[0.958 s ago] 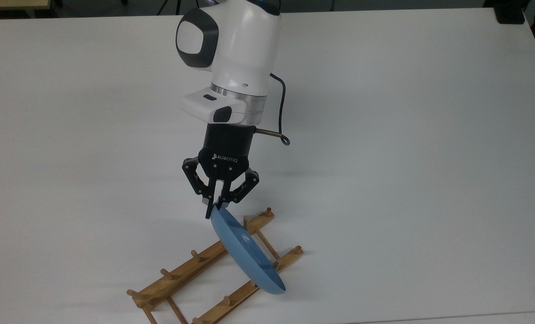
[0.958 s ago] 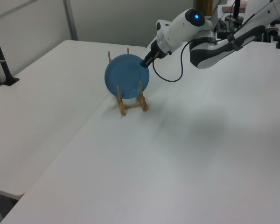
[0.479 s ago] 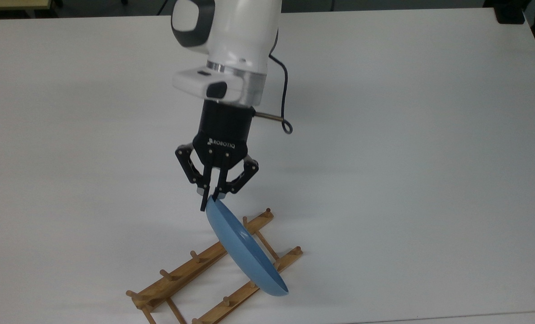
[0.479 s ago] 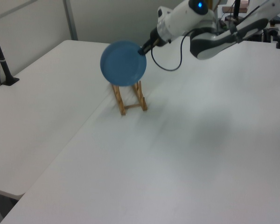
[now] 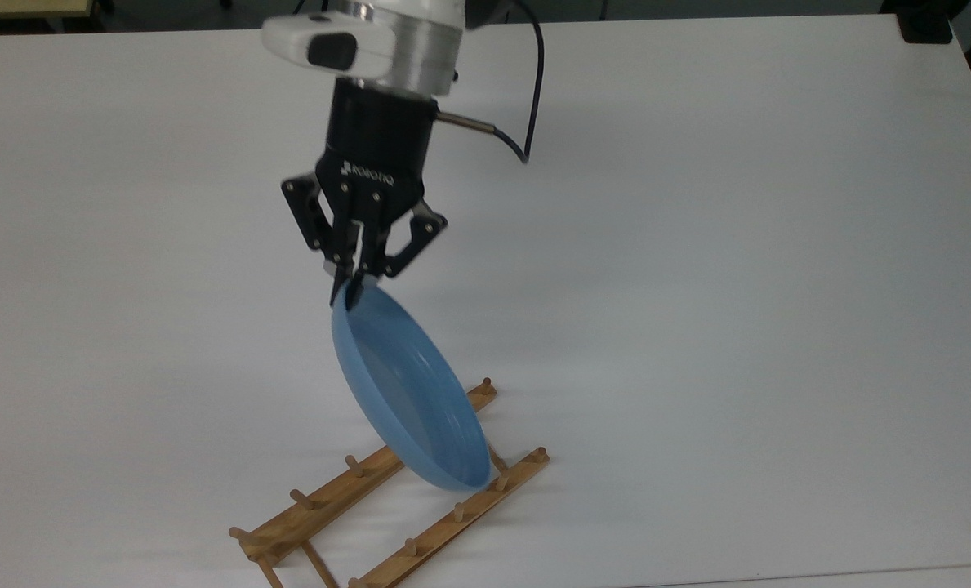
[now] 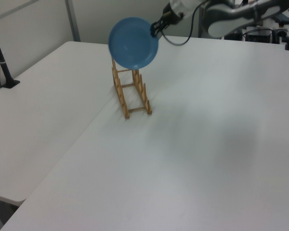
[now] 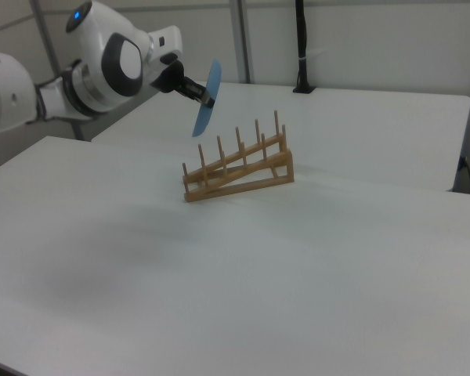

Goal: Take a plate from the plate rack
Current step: 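Lift the blue plate up and out of the wooden rack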

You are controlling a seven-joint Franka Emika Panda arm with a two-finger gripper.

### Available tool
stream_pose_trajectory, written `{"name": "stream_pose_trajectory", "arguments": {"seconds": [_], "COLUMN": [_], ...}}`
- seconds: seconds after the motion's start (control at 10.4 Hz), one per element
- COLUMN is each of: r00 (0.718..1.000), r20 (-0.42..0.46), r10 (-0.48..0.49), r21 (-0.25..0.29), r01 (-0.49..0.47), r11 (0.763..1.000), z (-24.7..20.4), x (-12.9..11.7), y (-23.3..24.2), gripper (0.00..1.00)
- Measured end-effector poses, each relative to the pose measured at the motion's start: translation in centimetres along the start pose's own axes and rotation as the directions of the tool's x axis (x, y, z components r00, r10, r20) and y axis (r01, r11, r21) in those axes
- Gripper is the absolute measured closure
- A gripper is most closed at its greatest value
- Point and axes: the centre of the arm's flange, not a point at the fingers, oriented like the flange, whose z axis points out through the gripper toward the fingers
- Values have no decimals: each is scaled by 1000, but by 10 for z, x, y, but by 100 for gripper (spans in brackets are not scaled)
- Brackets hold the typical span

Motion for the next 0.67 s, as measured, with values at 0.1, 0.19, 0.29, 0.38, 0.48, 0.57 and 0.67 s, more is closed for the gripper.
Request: {"name": "stream_pose_trajectory", "arguments": {"seconds": [0.1,0.19,0.29,0.38,0.48,0.57,0.67], "r00": [995,977,941,888,824,754,694], "r20": [95,213,336,443,524,576,599], "r10": [21,0,-50,-121,-216,-317,-400], "r21": [-3,21,81,155,231,315,406], "r01": [-20,-5,24,57,106,153,168], "r11": [1000,1000,996,986,967,937,898], "z": [-12,-24,-39,-55,-69,-75,-73], "x": [1,-1,-5,-10,-17,-25,-36], "y": [9,18,27,41,59,77,92], "gripper": [93,93,93,93,93,93,93]}}
